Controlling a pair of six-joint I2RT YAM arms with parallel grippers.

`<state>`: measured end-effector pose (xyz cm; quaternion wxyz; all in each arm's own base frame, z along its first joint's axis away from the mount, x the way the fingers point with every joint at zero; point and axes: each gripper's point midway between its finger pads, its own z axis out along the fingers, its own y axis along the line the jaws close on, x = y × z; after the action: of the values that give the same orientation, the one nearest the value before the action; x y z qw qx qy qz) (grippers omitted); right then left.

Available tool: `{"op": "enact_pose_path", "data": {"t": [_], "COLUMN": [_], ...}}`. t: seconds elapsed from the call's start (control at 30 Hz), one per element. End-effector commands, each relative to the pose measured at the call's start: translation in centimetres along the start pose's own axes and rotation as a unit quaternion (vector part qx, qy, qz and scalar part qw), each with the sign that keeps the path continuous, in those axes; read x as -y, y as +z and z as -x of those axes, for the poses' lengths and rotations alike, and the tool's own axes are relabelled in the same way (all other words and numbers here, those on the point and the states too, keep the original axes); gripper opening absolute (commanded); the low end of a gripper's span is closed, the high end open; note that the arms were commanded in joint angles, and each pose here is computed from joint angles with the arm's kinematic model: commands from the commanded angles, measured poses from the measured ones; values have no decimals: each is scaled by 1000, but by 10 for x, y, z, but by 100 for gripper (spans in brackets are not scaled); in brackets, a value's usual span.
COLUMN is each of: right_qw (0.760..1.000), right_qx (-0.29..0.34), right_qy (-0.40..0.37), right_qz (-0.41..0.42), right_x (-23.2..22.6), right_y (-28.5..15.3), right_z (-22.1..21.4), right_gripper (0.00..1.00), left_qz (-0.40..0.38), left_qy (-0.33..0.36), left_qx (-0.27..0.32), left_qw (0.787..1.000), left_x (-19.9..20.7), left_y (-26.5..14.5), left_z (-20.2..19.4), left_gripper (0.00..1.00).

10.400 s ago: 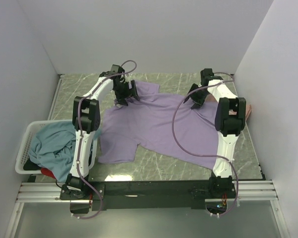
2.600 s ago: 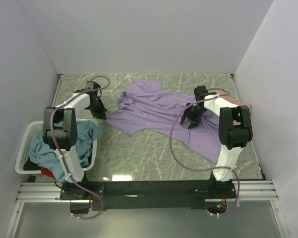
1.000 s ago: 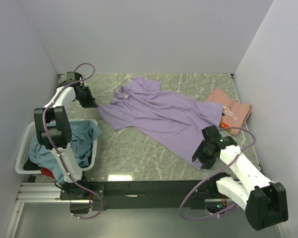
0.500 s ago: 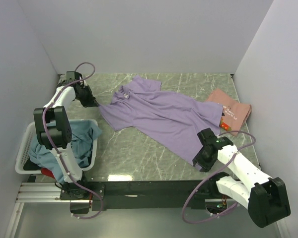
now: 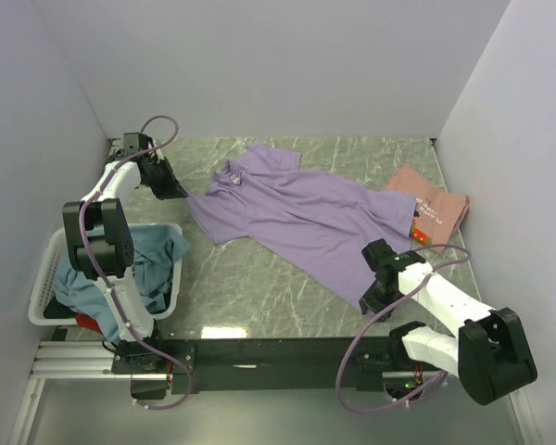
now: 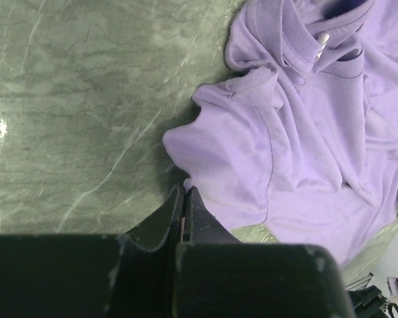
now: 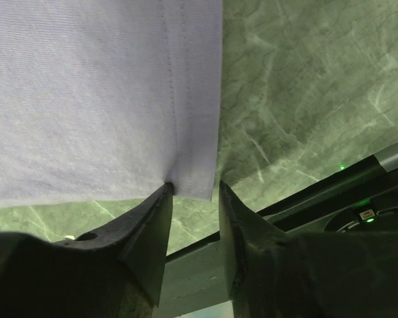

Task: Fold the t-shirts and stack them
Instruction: Fold the tshirt

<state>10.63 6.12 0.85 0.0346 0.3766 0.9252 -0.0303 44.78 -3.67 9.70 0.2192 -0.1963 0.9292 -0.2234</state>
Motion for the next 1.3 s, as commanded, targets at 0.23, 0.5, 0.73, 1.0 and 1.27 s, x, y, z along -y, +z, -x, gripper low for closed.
{"op": "enact_pose_path", "data": {"t": [0.23, 0.5, 0.73, 1.0, 1.27], "right_qw": [999, 998, 994, 987, 980], "right_qx": [34, 17, -5, -36, -53], "right_qy": [-7, -57, -110, -157, -188], "right_qz": [-19, 7, -1, -5, -31], "right_x": [-2, -14, -4, 8, 24], "right_y": [-6, -35, -59, -78, -80], "right_z": [13, 13, 7, -3, -7], "right_gripper": [15, 0, 0, 0, 0], "left_qz": [-42, -74, -98, -95, -60], "left_qy": [7, 33, 2, -19, -25], "left_qx": [23, 43, 61, 83, 94], "left_qw": [999, 996, 993, 992, 993], "left_x": [24, 74, 91, 91, 82], "left_y": [-12, -30, -62, -116, -164], "left_z": [20, 27, 11, -23, -51], "left_gripper": [0, 0, 0, 0, 0]}}
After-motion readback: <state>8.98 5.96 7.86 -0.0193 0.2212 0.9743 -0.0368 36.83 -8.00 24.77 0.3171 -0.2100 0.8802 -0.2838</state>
